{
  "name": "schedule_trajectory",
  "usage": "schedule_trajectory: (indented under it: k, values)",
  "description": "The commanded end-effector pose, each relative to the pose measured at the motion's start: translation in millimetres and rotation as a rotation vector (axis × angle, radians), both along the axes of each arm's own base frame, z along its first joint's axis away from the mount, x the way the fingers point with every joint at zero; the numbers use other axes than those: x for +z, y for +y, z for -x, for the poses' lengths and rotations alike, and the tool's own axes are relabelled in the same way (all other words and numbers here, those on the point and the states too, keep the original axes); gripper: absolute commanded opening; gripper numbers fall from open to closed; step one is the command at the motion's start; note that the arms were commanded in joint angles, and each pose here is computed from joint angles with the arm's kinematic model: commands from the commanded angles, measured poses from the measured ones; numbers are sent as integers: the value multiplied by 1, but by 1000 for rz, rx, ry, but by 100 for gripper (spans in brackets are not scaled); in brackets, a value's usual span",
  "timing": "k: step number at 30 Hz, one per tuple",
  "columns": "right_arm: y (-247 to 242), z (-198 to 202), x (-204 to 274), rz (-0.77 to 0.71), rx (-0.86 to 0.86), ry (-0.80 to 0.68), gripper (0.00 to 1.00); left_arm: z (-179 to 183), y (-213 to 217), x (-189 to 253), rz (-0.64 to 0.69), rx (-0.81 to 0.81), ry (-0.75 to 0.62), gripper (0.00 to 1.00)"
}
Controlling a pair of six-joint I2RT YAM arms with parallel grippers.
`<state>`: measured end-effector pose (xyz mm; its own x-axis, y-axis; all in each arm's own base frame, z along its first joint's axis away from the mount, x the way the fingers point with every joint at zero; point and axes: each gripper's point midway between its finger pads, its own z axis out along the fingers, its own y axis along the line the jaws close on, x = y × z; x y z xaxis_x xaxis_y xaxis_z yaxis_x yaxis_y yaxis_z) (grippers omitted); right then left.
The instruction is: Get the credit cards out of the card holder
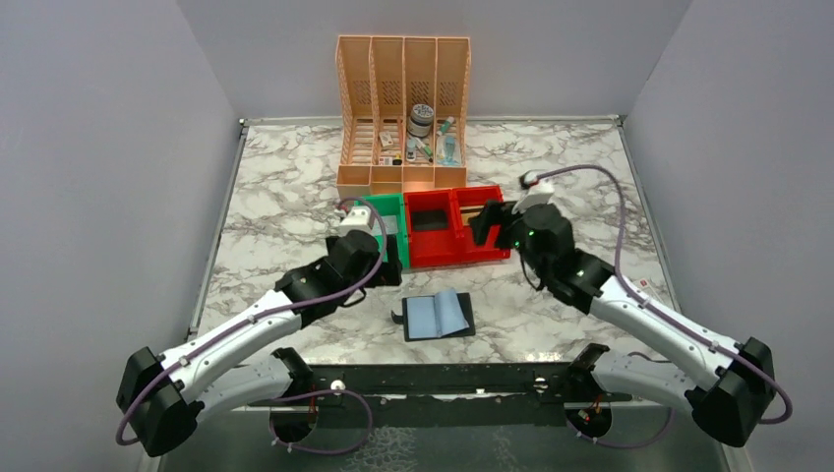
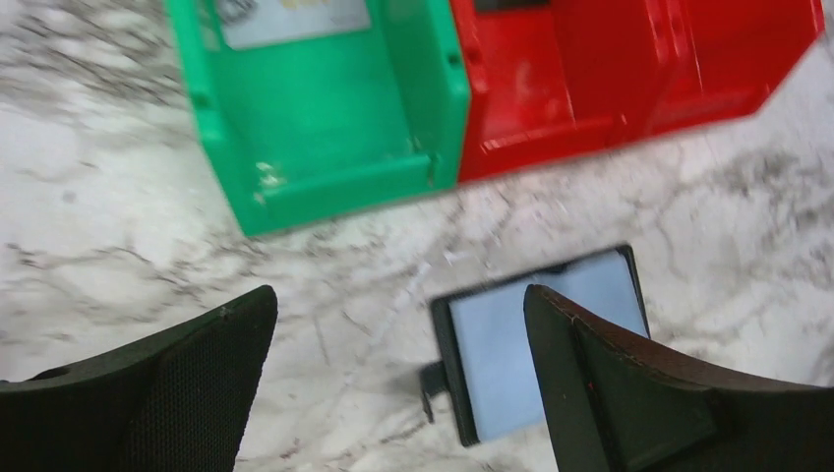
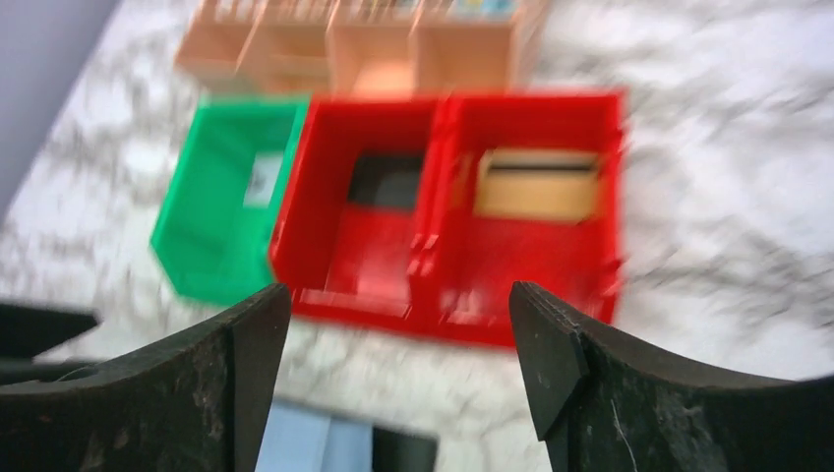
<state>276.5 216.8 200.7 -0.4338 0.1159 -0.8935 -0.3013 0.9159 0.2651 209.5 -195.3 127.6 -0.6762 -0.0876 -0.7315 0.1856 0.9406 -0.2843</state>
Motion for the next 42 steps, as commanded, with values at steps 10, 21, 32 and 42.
schedule_trajectory:
  k: [10, 21, 32, 42]
  values:
    - [-75, -52, 147, -9, -103, -333, 94, -54, 113, 109, -111, 356, -219, 99]
    - [-68, -43, 159, 1, -32, -343, 100, -42, 140, 136, -136, 424, -313, 99]
    - [-74, -47, 154, 28, -64, -347, 100, -37, 139, 113, -138, 412, -274, 99]
    - [-68, -48, 148, 37, -31, -339, 100, -22, 151, 115, -123, 420, -326, 99]
